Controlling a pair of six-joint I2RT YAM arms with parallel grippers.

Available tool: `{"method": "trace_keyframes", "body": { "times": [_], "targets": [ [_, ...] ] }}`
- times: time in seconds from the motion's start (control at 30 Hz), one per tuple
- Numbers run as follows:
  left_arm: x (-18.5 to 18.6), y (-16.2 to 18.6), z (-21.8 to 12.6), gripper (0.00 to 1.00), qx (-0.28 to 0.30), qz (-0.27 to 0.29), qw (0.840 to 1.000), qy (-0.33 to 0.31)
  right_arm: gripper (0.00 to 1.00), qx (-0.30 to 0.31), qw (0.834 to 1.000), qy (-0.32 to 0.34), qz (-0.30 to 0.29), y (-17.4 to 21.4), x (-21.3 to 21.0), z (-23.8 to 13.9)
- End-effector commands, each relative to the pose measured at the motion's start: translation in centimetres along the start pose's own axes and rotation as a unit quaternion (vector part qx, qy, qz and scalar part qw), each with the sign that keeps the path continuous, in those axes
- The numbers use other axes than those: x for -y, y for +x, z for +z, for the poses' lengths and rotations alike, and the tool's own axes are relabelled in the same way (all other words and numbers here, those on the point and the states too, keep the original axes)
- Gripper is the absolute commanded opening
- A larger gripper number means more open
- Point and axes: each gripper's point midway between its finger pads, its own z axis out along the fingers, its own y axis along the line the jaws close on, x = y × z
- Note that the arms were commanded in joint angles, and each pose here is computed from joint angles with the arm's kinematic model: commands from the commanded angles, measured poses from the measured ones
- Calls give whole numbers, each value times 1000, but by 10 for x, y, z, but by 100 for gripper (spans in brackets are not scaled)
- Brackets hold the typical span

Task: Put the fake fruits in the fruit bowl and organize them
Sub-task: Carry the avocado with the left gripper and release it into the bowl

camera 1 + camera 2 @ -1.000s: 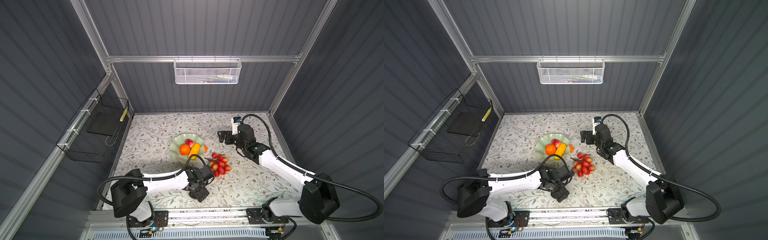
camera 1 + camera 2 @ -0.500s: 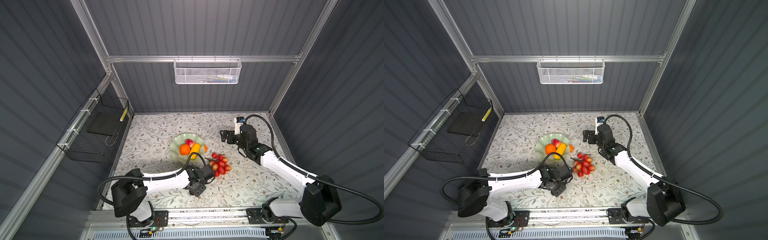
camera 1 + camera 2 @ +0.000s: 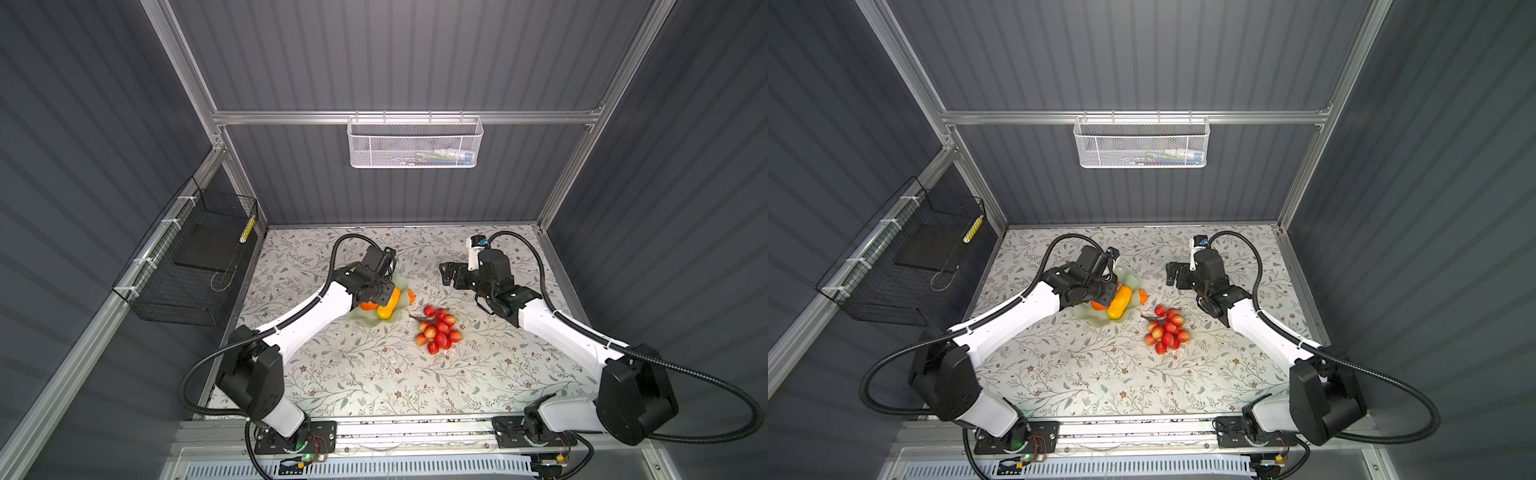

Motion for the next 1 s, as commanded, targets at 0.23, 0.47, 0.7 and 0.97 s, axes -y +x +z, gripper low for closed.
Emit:
{"method": "trace_keyframes", "body": {
  "times": [0.23, 0.47, 0.7, 0.97],
  "targets": [
    [-4, 13, 63, 51, -49, -13, 999, 15, 89, -86, 996, -33, -21, 33, -9, 16],
    [-19, 8, 58, 75, -38, -40, 998, -4, 85, -153, 984, -70, -58, 62, -20, 40],
    [-57, -20, 10, 96, 51, -94, 993, -55, 82, -198, 967, -98, -128, 85, -46, 65],
    [-110, -25, -64, 100, 182, -186, 958, -123, 75, -243, 951, -115, -153, 117, -57, 76]
  ]
}}
